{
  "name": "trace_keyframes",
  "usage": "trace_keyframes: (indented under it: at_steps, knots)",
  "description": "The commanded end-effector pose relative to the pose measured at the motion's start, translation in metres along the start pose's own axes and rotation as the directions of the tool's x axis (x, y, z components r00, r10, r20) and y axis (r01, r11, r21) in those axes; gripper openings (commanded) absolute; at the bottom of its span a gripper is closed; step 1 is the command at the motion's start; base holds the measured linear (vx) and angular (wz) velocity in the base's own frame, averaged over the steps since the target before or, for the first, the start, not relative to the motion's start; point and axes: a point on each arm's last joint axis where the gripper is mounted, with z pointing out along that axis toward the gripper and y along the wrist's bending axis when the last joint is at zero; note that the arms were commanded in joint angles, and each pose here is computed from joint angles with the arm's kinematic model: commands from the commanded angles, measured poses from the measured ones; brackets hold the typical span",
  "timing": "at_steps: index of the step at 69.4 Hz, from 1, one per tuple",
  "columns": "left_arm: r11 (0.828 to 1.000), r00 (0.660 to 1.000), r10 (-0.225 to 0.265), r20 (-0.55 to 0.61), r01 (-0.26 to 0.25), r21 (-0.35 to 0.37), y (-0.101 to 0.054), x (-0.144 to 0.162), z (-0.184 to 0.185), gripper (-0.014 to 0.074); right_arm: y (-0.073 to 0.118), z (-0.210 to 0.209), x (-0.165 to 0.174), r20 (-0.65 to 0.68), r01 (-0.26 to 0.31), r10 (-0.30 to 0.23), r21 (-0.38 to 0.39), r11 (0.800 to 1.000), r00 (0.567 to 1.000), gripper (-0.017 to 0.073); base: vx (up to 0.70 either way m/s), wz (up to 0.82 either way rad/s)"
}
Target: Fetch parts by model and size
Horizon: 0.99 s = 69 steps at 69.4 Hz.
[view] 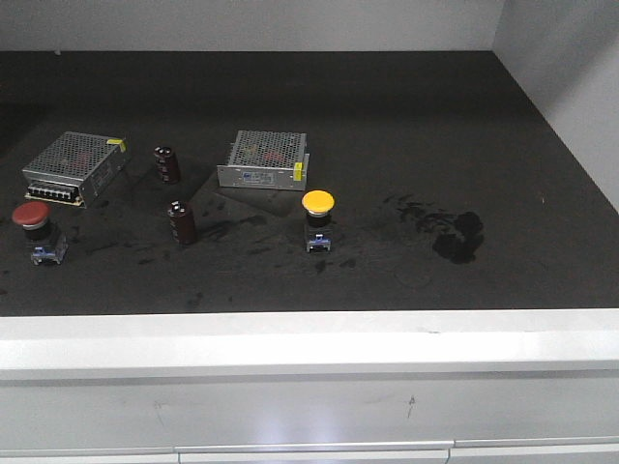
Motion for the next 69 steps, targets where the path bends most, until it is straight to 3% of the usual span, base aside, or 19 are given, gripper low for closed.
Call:
trace_keyframes:
  at_steps: [1,53,69]
  knots:
    - [1.000,0.996,-0.012,0.084,0.011,0.012,-0.0010,-0.0082,-0.0010,-0.0006,-0.0009,-0.0009,-0.0045,0.081,0.004,-0.005,0.014,1.000,0.997,-0.0008,0.00,0.00]
    - [1.000,0.996,-0.012,0.084,0.011,0.012,-0.0010,-0.0082,-0.0010,-0.0006,-0.0009,-0.0009,-0.0045,0.081,0.004,-0.005,0.014,1.000,0.997,-0.0008,0.00,0.00]
    - [1.000,0.996,-0.012,0.084,0.011,0.012,-0.0010,-0.0082,-0.0010,-0.0006,-0.0011,-0.0008,-0.0032,0.066,0.039,-0.040,0.019,0.999,0.997,-0.0008,0.00,0.00]
